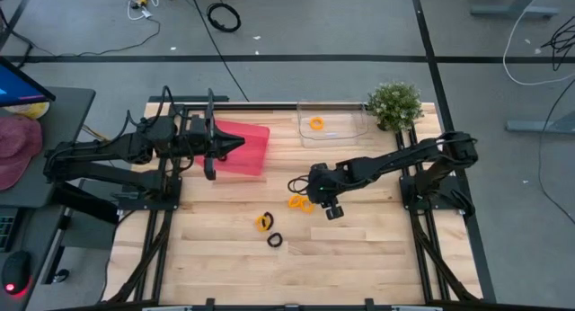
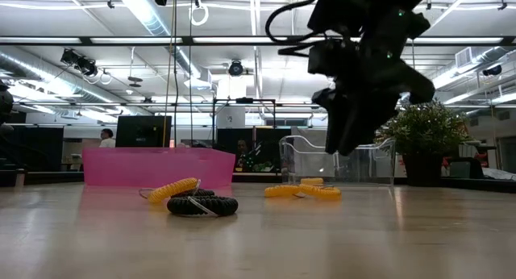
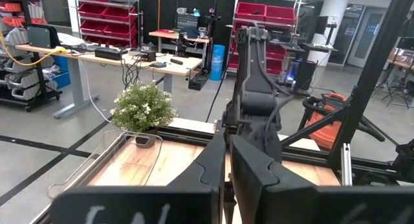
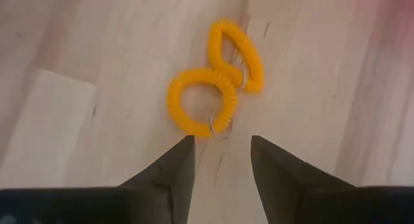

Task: Sort spring keychains
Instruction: Put the yellow spring keychain into the transparent bin

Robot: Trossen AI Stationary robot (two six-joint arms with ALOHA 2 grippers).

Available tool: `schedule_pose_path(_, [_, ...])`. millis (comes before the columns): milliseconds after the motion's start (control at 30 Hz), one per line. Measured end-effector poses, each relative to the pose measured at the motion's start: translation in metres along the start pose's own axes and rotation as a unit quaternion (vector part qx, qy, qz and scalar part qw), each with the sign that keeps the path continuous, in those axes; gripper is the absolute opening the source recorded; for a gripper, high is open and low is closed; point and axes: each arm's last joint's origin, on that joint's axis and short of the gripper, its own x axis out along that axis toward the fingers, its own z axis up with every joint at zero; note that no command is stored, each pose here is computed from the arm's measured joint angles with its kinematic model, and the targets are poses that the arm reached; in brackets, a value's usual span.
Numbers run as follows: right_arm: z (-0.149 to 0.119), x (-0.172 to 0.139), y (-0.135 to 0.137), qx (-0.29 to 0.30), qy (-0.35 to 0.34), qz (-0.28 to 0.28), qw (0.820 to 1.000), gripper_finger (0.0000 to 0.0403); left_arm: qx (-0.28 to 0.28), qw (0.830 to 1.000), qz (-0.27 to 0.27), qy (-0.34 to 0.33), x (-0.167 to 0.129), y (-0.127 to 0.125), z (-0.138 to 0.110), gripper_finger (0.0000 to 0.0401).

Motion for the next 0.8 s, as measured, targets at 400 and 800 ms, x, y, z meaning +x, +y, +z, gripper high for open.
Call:
schedule_pose_path(400, [0.001,0.016,-0.001,-0.043,0.011,-0.029,0.999,0.0153,0.001,1.000,0.000,0.002,0.000,0.000,0.000,0.0025])
schedule_pose_path(800, [0.004,0.017,-0.001,-0.034,-0.008,-0.028,0.999,0.0153,0.002,1.000,0.000,0.002,0.000,0.000,0.000,0.0025])
